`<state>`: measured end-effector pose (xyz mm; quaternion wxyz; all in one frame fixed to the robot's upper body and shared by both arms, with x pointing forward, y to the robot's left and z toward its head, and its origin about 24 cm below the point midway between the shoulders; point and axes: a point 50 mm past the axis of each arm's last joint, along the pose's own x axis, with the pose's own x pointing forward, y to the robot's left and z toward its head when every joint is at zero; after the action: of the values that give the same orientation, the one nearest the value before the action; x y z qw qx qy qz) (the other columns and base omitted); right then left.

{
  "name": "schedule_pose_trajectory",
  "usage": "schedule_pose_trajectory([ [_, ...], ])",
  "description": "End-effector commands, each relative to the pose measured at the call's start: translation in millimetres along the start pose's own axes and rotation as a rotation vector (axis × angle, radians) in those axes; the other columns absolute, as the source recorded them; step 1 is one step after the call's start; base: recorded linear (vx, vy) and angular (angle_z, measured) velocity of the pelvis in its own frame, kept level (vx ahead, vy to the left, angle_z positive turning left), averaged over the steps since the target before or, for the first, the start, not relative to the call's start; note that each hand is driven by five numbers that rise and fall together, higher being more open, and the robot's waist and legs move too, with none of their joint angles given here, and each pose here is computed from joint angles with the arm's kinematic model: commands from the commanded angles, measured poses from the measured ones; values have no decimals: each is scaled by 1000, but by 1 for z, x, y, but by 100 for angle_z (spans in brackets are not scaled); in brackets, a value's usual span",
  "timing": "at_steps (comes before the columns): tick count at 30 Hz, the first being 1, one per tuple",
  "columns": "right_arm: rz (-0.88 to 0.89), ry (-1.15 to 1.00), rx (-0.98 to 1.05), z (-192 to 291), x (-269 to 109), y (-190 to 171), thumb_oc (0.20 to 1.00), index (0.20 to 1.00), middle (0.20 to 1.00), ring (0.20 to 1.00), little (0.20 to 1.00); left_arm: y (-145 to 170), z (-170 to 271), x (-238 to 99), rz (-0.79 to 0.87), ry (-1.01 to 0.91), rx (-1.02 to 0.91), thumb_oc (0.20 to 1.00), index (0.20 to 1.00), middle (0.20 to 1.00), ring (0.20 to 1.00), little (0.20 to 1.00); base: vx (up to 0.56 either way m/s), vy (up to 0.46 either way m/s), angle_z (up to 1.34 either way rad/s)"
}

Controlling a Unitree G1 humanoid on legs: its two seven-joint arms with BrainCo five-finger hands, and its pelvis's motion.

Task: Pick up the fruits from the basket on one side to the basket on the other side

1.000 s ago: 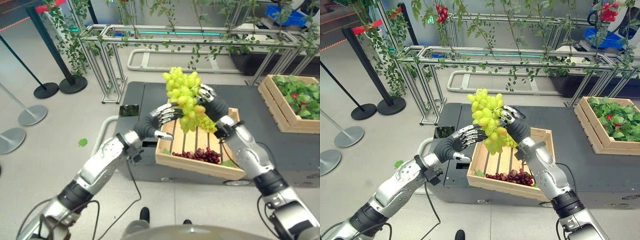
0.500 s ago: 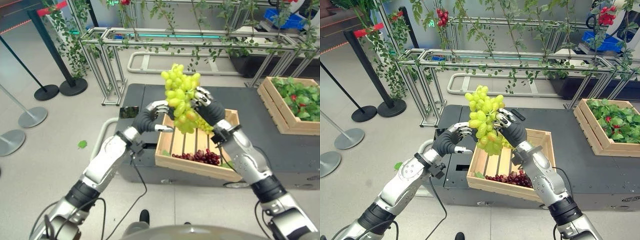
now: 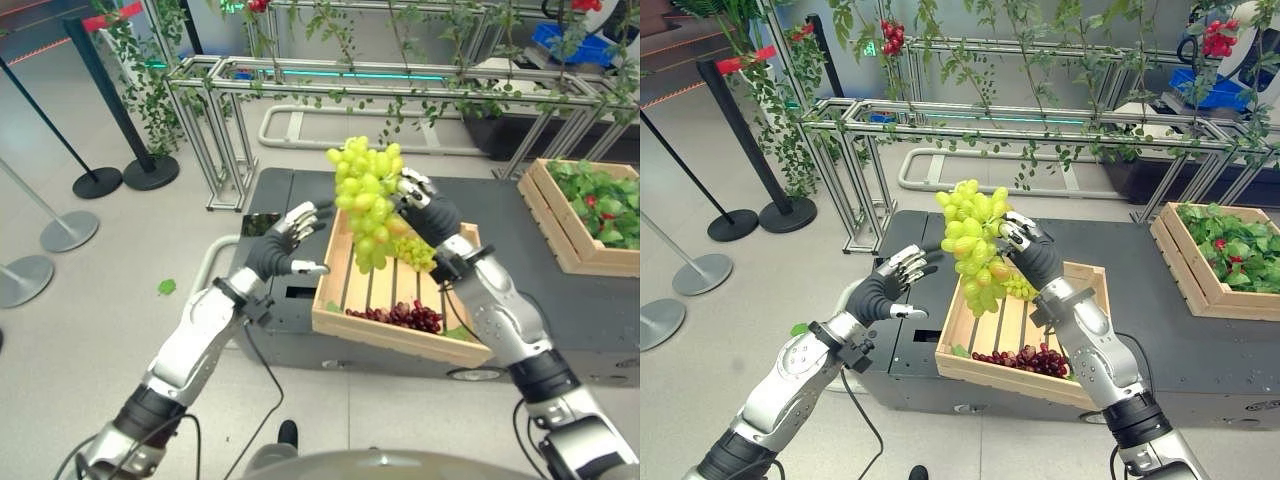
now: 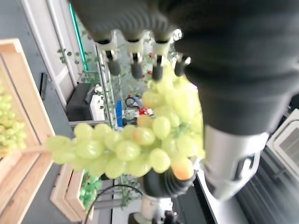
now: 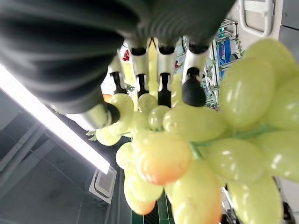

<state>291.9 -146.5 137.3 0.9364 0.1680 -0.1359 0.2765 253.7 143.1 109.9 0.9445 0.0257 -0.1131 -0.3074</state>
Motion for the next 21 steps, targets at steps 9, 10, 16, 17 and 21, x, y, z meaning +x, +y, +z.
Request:
schedule_pose_trajectory([
  [9,26,-292,-78,57,8,5,200,200,200,200,200,6,25,-4,-9,-115,46,1000,1000,1000,1000,1000,-1,0,1],
  [10,26,-292,-78,57,8,5,200,200,200,200,200,6,25,-4,-9,-115,46,1000,1000,1000,1000,1000,0,0,0],
  [16,54,-283,-60,53,9,11,200,200,200,200,200,4,21,-2,-16,-102,44,1000,1000,1000,1000,1000,0,0,0],
  [17,73,-277,-43,50,11,15,200,200,200,200,200,2,19,2,-28,-92,49,1000,1000,1000,1000,1000,0,0,0],
  [21,123,-242,-20,41,16,26,200,200,200,200,200,-6,14,18,-66,-76,66,1000,1000,1000,1000,1000,1,1,1],
])
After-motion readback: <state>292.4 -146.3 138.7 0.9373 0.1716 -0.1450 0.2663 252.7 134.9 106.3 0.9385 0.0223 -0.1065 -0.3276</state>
